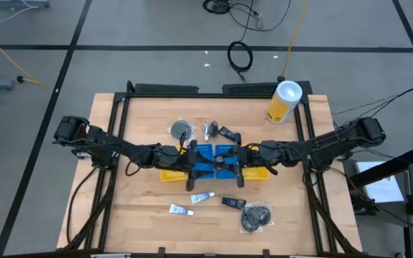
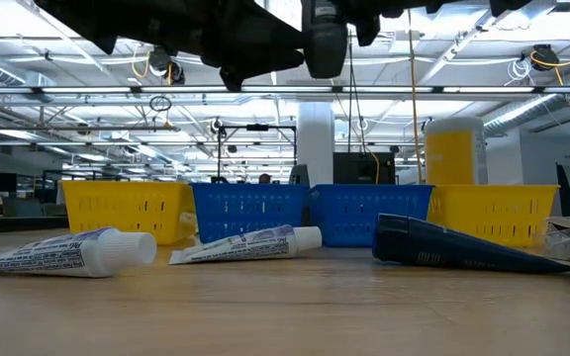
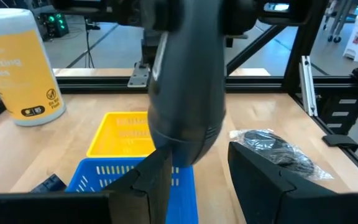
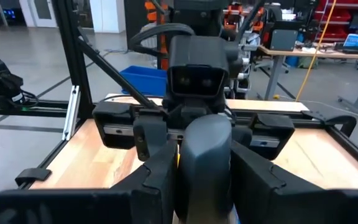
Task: Pick & Place Travel size toiletries
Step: Put the deodorant into the left yellow bin
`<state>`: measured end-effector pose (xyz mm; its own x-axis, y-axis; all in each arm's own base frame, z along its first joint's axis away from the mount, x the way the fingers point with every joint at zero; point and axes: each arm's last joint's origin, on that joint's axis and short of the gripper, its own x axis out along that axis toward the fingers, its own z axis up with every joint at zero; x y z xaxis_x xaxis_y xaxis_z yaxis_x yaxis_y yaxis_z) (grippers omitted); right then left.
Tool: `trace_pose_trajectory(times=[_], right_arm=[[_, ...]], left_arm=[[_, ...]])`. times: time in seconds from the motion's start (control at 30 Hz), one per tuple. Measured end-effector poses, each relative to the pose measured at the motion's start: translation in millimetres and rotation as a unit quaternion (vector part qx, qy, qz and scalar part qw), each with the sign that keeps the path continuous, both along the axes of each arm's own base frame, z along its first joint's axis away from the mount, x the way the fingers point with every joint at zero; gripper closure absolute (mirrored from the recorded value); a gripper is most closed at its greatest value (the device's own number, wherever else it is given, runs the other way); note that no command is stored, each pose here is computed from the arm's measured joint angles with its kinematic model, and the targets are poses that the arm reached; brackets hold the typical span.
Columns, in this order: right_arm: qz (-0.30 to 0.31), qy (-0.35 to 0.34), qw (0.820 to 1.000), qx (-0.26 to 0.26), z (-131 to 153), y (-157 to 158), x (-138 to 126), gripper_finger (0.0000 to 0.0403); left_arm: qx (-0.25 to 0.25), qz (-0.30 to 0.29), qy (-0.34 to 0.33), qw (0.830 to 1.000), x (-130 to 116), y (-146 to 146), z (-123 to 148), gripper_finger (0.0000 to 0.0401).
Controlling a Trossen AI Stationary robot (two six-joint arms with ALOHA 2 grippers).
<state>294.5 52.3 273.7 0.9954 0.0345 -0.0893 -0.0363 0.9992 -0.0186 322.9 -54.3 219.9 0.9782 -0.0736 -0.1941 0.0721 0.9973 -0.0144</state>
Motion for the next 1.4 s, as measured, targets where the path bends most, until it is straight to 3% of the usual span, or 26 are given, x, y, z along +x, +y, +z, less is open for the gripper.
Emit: trace_pose_trajectory(times=[0.5,0.8,1.07,1.4], right_arm=[[0.0,-0.012,1.0,-0.001,2.3,0.0,0.3,0.0297],[0.0,-0.045,0.999,-0.003,8.9,0.0,0.6,0.0297],[0.0,-0.043,0.999,-0.003,8.3,0.1,0.6,0.0297],[0.0,-0.035,0.999,-0.005,3.1,0.4,3.6,0.0297]], left_arm=[[-0.011,0.017,-0.029,0.999,1.4,2.4,5.9,0.0135],[-0.013,0.034,-0.062,0.997,7.2,2.7,3.7,0.0132],[0.001,0.032,-0.083,0.996,14.3,1.8,-5.2,0.0132],[-0.017,0.037,-0.104,0.994,14.8,4.8,-0.8,0.0132]])
